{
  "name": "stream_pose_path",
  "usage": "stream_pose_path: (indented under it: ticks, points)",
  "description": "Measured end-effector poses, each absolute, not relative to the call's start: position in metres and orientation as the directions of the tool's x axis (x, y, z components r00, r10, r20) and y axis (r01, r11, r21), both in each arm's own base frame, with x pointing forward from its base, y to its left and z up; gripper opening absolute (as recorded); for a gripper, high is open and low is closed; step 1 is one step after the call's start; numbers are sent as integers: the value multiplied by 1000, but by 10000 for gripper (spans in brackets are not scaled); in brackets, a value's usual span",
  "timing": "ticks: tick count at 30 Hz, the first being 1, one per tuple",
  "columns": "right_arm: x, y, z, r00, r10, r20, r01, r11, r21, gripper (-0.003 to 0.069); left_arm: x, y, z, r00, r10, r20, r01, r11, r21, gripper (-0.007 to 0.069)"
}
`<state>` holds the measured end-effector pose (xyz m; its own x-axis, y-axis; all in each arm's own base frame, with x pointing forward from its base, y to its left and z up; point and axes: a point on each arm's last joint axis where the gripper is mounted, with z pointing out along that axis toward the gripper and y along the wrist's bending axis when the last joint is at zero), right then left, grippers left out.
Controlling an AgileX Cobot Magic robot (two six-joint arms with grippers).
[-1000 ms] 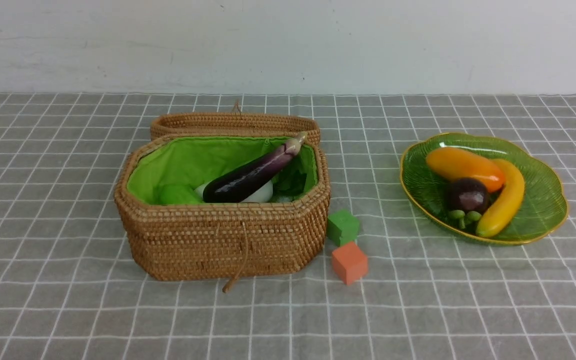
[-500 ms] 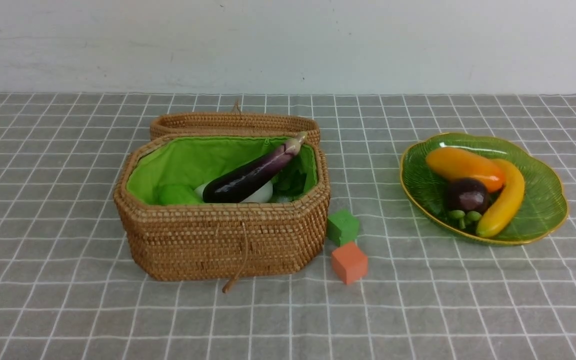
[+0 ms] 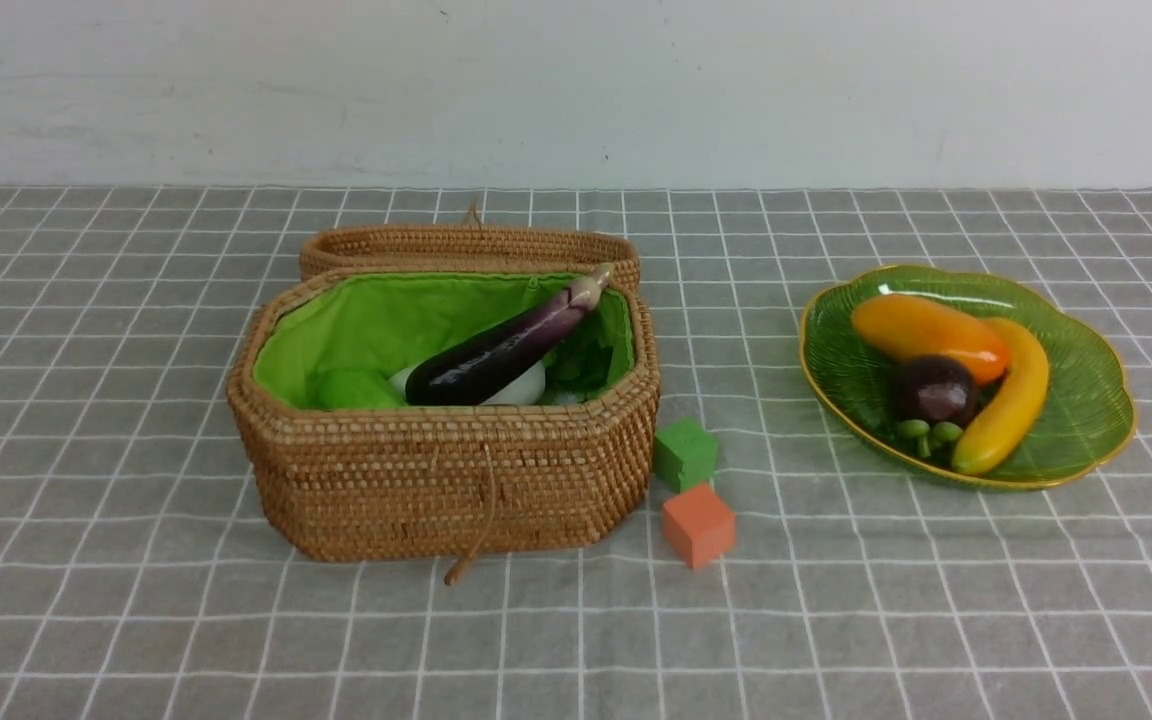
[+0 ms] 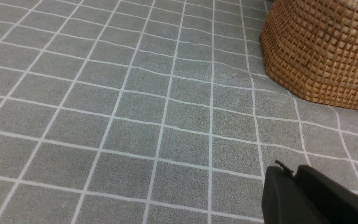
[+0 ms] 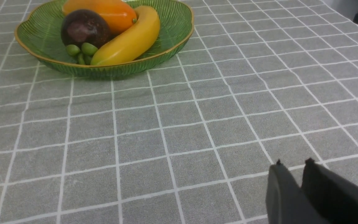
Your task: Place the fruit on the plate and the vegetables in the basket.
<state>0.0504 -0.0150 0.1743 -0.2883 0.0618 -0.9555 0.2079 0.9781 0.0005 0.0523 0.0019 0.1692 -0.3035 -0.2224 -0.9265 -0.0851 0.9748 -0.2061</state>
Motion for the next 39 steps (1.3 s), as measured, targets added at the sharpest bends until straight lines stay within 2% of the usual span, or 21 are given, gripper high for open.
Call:
stream_pose_path:
  ticks: [39]
  points:
    - [51, -15, 174, -287, 62, -956, 208, 978, 1, 151, 52, 2, 169, -304, -222, -927, -85, 975, -206, 96]
